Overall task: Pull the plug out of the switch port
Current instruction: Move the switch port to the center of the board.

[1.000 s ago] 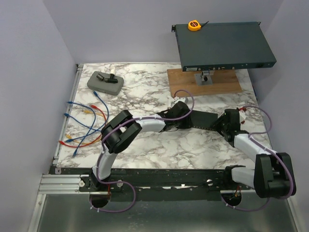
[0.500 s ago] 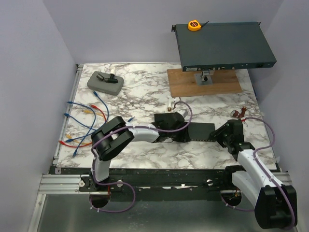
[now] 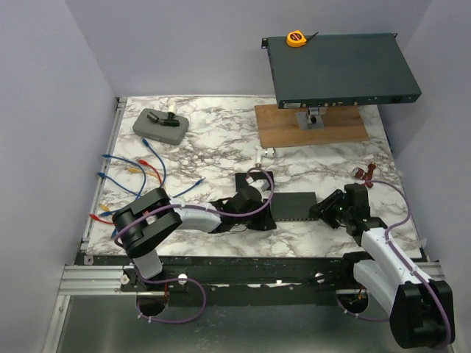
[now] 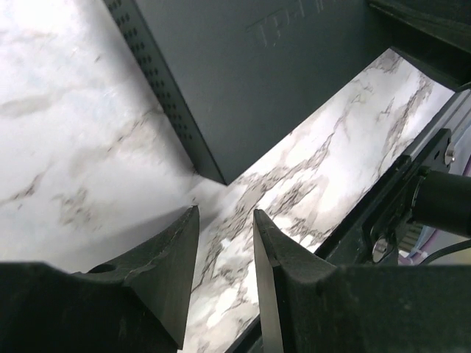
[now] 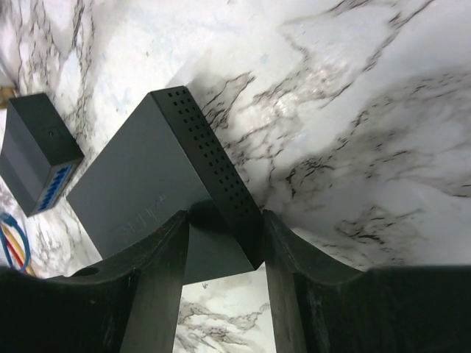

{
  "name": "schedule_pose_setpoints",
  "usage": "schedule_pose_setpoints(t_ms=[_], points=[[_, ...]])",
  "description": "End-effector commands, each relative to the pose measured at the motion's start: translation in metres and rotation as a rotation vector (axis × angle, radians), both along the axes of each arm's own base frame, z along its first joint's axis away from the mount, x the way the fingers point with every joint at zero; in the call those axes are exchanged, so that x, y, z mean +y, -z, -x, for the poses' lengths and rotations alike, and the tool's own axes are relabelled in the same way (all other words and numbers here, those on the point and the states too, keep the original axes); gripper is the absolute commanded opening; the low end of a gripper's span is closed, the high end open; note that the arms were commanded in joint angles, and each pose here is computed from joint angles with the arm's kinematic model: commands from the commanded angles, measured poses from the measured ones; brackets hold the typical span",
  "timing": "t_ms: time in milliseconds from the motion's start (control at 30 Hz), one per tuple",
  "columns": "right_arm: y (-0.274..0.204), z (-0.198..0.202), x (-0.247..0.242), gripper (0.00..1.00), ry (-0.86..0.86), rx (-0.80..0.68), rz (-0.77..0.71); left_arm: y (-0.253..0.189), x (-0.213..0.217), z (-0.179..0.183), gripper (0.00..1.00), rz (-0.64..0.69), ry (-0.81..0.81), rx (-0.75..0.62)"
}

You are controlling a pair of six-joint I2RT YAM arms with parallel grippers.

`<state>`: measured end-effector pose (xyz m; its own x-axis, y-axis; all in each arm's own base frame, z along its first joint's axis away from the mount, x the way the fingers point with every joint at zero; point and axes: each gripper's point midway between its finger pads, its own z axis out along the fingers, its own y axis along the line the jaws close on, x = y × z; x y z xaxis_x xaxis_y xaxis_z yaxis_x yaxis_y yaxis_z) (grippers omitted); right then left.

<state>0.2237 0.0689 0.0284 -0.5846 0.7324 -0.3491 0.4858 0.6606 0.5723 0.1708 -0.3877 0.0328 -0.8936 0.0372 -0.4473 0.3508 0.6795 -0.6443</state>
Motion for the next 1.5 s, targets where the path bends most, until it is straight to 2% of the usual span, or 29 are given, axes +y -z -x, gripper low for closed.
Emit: schedule_pose_setpoints(t_ms=[0,133,367,500,667,800,967,1100,1300,1467], points=[[0.002,0.012,0.023,0.48,-0.095,0.014,-0.068,0.006,0.023,0.002,0.36,-0.033,-0.068,-0.009],[0.008,0.018,0.041,0.55,-0.183,0.045,-0.046,0.013,0.040,0.004,0.36,-0.054,-0.115,0.000],[0.019,0.021,0.064,0.55,-0.252,0.053,-0.029,0.022,0.071,0.009,0.36,-0.064,-0.183,0.016],[0.019,0.020,0.059,0.55,-0.257,0.052,0.013,0.020,0.083,0.010,0.37,-0.043,-0.217,0.001],[0.002,0.010,0.053,0.60,-0.230,-0.006,0.048,0.003,0.105,0.002,0.50,-0.019,-0.304,-0.069],[-0.014,-0.010,0.042,0.65,-0.186,-0.060,0.123,-0.017,0.117,-0.019,0.60,0.010,-0.404,-0.138],[-0.007,-0.027,0.048,0.65,-0.244,-0.026,0.168,-0.036,0.110,-0.053,0.61,0.037,-0.438,-0.189],[-0.002,-0.032,0.058,0.61,-0.293,-0.035,0.143,-0.039,0.090,-0.070,0.61,0.051,-0.401,-0.196],[0.001,-0.033,0.069,0.55,-0.349,-0.050,0.113,-0.036,0.059,-0.078,0.59,0.069,-0.315,-0.187],[0.008,-0.028,0.077,0.50,-0.390,-0.056,0.074,-0.016,0.056,-0.073,0.57,0.020,-0.281,-0.162]])
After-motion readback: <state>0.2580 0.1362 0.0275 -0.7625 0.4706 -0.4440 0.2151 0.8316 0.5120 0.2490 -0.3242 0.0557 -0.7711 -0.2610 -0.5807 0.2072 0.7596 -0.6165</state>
